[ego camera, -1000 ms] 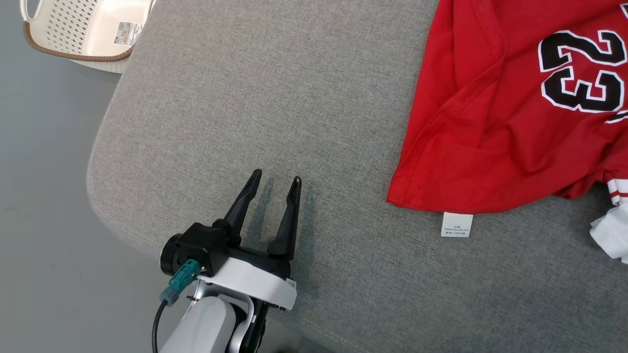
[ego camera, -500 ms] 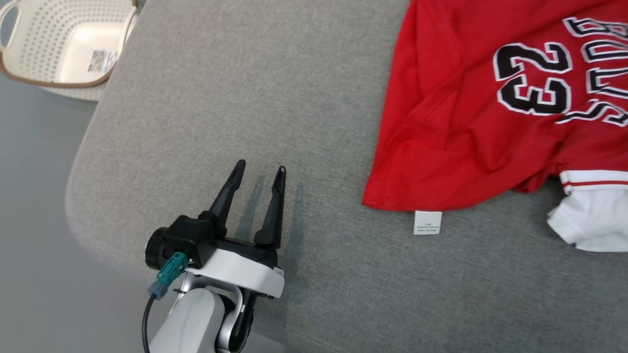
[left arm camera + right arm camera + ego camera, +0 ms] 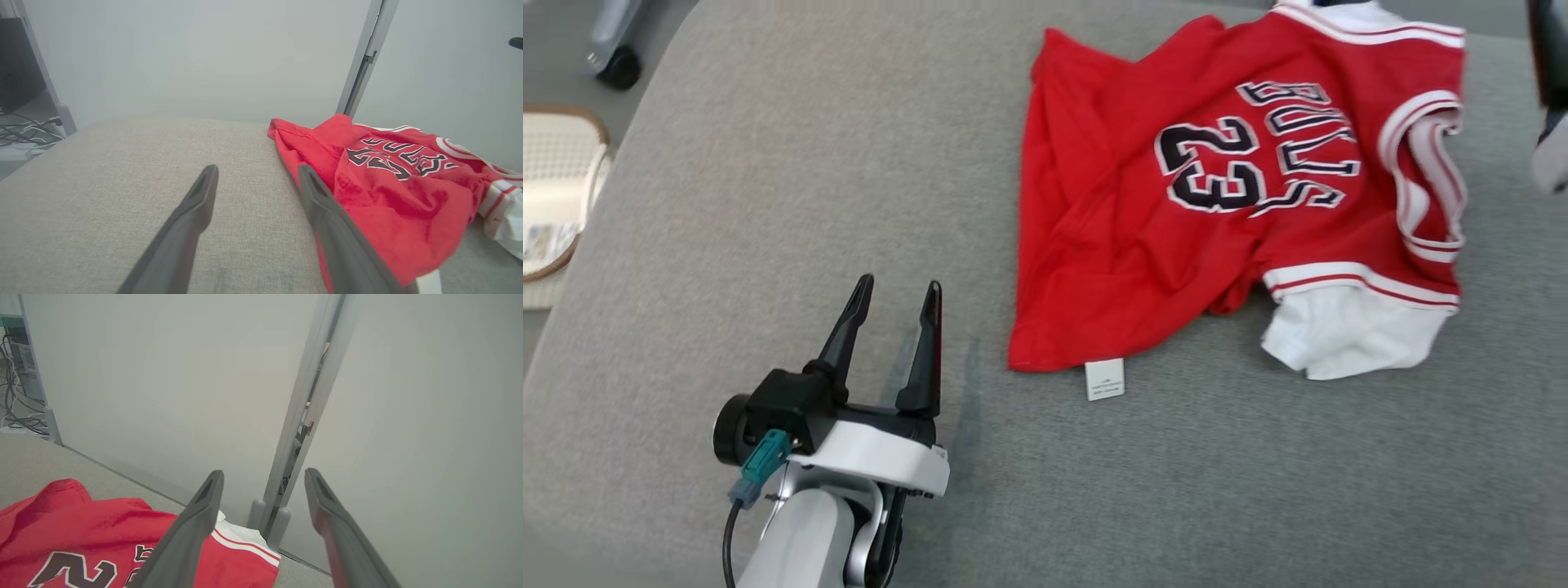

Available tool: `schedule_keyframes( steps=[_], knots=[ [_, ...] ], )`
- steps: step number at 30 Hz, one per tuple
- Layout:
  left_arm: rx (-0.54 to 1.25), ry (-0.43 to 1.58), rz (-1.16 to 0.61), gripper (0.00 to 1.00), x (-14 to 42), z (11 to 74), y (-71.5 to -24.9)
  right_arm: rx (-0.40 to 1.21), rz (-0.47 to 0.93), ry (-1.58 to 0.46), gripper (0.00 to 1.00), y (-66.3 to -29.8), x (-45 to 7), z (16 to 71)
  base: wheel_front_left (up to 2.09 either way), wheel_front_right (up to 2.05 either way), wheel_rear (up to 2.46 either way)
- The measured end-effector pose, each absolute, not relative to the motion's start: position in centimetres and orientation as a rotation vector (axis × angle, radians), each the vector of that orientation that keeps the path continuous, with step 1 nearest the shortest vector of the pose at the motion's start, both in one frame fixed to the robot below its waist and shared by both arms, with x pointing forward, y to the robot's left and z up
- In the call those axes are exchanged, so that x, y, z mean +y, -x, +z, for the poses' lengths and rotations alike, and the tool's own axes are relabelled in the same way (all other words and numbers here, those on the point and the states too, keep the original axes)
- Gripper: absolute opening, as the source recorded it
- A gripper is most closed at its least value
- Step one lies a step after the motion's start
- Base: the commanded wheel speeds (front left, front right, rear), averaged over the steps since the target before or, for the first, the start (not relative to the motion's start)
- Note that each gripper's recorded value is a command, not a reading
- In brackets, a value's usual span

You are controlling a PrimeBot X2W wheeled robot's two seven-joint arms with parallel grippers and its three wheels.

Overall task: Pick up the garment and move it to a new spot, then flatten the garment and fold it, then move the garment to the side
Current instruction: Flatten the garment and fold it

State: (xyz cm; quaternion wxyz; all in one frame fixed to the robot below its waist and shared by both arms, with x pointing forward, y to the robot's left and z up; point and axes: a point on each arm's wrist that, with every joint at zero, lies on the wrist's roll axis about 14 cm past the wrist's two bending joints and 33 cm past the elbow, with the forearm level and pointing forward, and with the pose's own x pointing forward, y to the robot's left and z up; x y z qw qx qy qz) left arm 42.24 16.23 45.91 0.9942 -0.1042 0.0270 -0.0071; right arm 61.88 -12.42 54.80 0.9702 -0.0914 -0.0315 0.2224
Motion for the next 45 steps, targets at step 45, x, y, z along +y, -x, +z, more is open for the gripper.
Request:
schedule_keyframes(
  steps=[45],
  knots=[
    [0.380,0.597,-0.162,1.00,8.3,38.3,-37.8,0.032,0.162,-0.200,1.00,-43.3,-16.3,47.2,0.00,0.00,0.00]
  ],
)
